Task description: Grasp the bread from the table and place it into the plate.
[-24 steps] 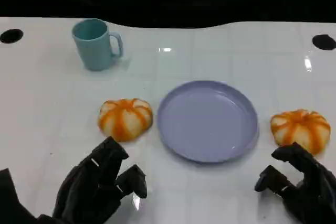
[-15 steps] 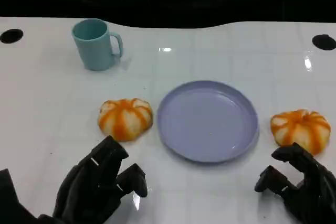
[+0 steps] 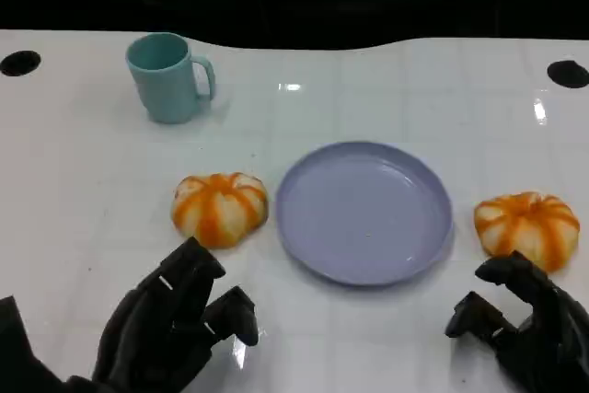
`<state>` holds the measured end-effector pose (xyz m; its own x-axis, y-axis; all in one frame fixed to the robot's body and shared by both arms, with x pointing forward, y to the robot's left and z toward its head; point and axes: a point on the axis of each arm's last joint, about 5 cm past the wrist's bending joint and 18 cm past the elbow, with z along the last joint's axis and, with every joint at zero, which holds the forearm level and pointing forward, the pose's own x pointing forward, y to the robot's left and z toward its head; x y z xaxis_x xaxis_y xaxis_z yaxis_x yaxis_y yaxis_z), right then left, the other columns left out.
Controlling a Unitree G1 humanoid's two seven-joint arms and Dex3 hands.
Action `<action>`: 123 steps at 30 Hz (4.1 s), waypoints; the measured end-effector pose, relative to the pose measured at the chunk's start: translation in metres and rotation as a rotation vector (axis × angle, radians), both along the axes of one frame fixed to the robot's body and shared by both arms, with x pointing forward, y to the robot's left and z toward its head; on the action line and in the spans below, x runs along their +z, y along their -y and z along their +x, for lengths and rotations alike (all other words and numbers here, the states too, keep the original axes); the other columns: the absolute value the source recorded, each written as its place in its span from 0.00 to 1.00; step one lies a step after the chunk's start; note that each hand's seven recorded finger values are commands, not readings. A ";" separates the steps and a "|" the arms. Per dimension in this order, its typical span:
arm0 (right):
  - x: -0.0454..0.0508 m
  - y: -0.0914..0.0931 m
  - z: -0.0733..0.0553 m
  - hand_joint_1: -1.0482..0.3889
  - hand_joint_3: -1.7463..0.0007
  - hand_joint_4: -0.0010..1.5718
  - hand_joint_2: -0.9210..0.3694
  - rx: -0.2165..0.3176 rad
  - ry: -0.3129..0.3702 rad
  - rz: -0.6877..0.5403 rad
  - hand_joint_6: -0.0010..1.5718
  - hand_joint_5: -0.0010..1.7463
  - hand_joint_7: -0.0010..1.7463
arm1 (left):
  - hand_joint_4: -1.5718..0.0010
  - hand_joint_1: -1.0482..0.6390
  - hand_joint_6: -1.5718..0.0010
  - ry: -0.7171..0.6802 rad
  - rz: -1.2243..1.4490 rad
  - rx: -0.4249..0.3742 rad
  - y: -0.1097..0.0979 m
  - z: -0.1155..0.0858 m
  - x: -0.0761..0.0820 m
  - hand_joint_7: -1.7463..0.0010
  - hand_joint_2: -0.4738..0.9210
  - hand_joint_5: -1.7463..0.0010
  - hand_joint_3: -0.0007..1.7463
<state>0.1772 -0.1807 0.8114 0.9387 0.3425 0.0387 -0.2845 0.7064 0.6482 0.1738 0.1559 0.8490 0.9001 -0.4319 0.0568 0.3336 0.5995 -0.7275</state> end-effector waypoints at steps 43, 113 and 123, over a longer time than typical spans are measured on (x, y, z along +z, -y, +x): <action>0.0018 -0.009 0.004 0.37 0.92 0.44 0.00 0.015 0.020 0.001 0.38 0.84 0.67 | 1.00 0.30 0.91 0.946 1.671 0.107 -0.023 0.052 0.079 1.00 0.96 0.94 0.00; 0.0034 -0.006 -0.001 0.37 0.91 0.44 0.00 0.029 0.036 -0.001 0.38 0.84 0.64 | 0.48 0.46 0.60 0.714 2.075 -0.122 0.054 0.133 0.026 0.15 1.00 0.06 0.20; 0.0035 -0.006 -0.001 0.37 0.91 0.43 0.00 0.028 0.034 -0.002 0.37 0.84 0.65 | 0.47 0.50 0.64 0.755 2.068 -0.006 0.051 0.130 0.022 0.00 0.96 0.00 0.30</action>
<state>0.1764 -0.1746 0.8148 0.9268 0.3692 0.0696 -0.3261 0.6987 0.6368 0.3038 0.1044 0.8707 0.9362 -0.3318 -0.1160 0.1697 0.1375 0.9759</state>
